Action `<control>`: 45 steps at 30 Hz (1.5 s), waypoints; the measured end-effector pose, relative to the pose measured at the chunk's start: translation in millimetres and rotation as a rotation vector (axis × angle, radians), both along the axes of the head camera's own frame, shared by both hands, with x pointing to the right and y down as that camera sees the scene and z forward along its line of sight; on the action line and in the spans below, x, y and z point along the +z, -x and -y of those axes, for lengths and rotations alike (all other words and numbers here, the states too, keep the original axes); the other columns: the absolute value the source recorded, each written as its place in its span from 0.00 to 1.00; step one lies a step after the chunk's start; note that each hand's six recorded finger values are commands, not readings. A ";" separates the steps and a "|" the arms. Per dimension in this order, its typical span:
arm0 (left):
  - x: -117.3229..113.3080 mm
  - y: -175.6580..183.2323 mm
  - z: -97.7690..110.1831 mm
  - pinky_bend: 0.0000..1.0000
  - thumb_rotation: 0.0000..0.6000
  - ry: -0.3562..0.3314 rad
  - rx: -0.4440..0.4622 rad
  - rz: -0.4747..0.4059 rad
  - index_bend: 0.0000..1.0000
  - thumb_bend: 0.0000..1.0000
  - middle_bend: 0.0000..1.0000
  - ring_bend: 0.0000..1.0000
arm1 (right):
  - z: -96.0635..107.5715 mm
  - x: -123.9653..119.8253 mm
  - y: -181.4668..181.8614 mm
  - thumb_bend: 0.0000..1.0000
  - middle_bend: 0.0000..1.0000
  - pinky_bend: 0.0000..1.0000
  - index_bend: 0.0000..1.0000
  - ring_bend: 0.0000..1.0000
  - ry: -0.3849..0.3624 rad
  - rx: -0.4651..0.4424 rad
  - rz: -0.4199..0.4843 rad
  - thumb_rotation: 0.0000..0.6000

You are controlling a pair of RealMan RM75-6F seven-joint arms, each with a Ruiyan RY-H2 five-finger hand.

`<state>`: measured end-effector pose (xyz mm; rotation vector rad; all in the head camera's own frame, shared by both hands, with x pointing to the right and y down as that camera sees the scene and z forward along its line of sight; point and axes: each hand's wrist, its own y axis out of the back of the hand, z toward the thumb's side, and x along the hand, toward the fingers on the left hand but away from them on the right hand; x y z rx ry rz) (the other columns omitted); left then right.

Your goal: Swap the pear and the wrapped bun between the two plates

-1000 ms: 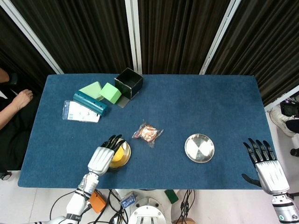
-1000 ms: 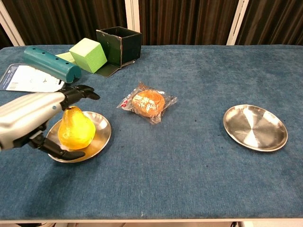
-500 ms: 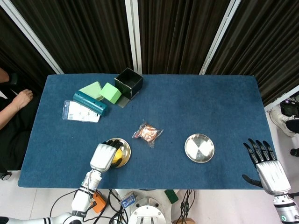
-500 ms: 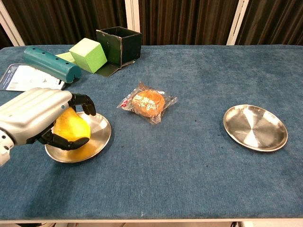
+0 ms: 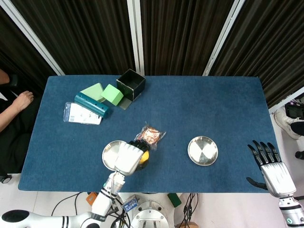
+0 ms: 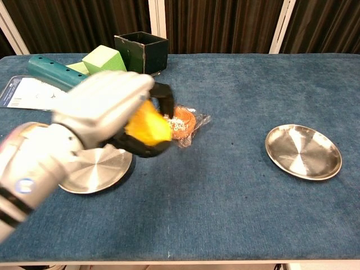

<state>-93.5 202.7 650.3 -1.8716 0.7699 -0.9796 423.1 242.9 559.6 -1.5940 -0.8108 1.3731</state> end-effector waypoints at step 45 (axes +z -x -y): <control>46.9 -30.6 86.7 0.14 1.00 0.107 -0.153 0.022 0.13 0.10 0.07 0.01 | 9.4 -9.2 -15.3 0.24 0.00 0.00 0.00 0.00 0.040 0.022 0.075 0.89</control>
